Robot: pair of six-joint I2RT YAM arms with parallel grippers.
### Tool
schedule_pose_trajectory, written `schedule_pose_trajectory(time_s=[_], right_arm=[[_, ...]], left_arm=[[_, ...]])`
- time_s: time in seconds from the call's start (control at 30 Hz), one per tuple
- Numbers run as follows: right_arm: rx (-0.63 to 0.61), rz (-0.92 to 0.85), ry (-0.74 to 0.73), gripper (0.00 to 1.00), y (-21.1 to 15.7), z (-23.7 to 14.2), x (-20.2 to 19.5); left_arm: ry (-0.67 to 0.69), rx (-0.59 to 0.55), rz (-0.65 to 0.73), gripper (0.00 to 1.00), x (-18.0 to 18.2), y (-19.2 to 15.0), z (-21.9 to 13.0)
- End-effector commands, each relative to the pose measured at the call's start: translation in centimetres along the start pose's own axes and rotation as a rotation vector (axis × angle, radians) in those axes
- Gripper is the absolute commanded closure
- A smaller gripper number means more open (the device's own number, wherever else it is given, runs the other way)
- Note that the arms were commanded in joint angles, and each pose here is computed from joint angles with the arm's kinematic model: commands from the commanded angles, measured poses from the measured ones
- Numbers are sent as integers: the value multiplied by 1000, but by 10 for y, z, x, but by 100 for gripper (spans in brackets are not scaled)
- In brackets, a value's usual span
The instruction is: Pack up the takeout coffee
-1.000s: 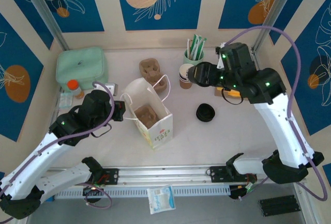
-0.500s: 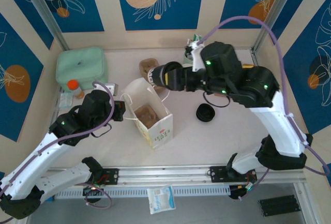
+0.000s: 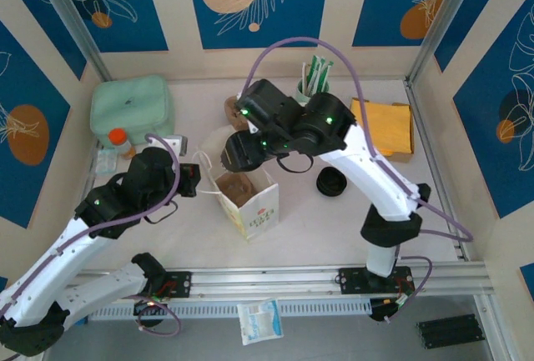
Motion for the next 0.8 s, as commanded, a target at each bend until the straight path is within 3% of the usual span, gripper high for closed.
schedule_pose_trajectory(time_s=[0.0, 0.3, 0.77], right_arm=[[87, -42, -93, 48, -16, 7, -8], [221, -91, -183, 48, -32, 43, -8], [324, -116, -289, 48, -51, 79, -14]], left_arm=[[-10, -2, -11, 100, 0, -2, -1], [-15, -7, -4, 100, 0, -1, 0], [-19, -11, -2, 100, 0, -2, -1]])
Point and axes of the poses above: each hand's point on the last joint's axis, 136 mm out from that joint toward the fingers, its own z axis out along the fingers, its own x axis along the line the jaws close on, y = z × x, the point moved 4 cm from there along -z, back along the fingers, and after that the axes turned 13 degrees about z, right-handed, at the moved point
